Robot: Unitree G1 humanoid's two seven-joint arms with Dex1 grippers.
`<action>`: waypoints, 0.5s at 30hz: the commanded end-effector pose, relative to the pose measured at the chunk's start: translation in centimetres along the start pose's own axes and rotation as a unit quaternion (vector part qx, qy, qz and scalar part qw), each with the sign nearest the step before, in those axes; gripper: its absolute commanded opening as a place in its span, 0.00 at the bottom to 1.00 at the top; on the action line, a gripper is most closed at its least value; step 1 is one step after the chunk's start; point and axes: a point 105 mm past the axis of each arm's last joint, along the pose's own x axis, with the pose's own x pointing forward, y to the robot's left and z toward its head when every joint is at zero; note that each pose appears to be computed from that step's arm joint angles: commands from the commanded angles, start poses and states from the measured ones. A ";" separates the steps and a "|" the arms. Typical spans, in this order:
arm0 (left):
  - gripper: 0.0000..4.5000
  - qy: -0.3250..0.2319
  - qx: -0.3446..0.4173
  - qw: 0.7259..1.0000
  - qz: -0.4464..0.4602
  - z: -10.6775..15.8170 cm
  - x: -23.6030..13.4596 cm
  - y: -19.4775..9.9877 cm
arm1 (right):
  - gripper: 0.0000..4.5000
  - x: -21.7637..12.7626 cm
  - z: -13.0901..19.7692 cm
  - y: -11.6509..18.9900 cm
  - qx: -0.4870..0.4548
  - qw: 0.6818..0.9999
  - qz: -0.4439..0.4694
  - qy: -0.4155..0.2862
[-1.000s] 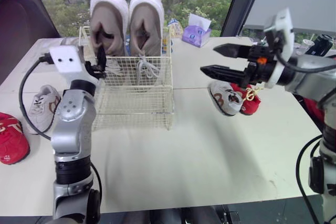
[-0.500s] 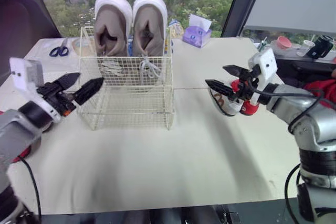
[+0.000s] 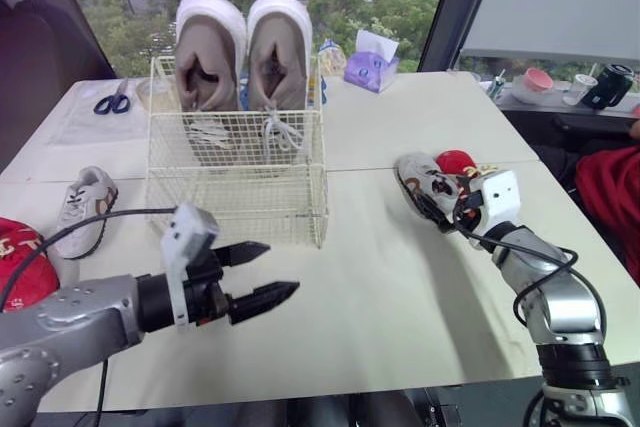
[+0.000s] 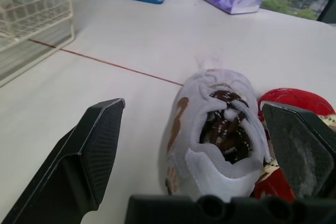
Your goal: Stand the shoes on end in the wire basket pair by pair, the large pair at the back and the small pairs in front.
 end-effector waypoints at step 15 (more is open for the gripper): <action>1.00 -0.009 0.062 0.998 0.003 0.4 0.8 1.2 | 0.36 2.6 -4.0 0.0 0.025 0.998 0.018 0.047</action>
